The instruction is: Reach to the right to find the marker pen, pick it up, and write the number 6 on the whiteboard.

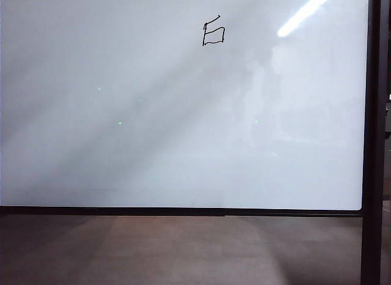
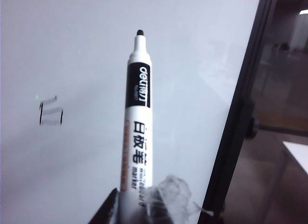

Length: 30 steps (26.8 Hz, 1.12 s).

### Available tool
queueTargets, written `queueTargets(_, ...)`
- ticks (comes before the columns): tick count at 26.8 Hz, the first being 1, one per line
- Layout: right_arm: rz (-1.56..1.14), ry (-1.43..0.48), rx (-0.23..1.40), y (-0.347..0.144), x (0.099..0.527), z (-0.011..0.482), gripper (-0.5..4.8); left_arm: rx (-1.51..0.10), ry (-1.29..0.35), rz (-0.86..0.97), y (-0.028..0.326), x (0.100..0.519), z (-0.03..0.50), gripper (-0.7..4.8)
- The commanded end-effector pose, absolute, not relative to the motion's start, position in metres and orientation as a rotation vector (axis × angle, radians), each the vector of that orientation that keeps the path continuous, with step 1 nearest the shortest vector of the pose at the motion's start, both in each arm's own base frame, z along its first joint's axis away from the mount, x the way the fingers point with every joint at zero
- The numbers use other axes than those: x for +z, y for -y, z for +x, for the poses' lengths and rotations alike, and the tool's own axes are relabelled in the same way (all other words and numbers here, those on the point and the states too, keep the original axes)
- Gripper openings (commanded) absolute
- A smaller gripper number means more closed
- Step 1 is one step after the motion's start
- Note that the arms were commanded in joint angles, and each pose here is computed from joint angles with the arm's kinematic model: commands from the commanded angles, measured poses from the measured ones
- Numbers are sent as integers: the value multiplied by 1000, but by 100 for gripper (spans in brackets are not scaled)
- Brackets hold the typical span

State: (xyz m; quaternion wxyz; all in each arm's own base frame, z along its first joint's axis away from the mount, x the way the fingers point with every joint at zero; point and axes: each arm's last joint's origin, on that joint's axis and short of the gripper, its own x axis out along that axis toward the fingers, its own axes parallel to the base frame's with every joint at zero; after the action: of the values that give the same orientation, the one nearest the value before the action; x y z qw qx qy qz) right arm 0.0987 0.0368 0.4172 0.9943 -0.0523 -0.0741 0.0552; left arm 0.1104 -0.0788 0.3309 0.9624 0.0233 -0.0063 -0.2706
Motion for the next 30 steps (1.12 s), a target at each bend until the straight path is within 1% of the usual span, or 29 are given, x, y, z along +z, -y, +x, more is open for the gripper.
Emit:
queueTargets(1,-106,136,111,-36,401,96,31,-544,70,21,70,320,99,-5)
queueTargets(5,-108,130,110,-34,375,93,31,-544,82,17,62,298,88,-5)
queueTargets(8,-96,148,64,-31,354,90,32,-545,80,17,59,284,84,-5)
queueTargets(9,-94,148,48,-31,348,90,33,-545,75,17,58,278,83,-5)
queueTargets(11,-98,132,21,-29,334,88,55,-546,60,6,58,267,82,-5)
queueTargets(17,-114,88,-15,-26,298,85,54,-547,10,-4,58,241,83,-5)
queueTargets(23,-143,29,-5,-27,271,85,54,-547,-20,11,59,231,84,-5)
queueTargets(30,-187,-85,4,-26,258,85,54,-547,-21,33,60,227,85,-5)
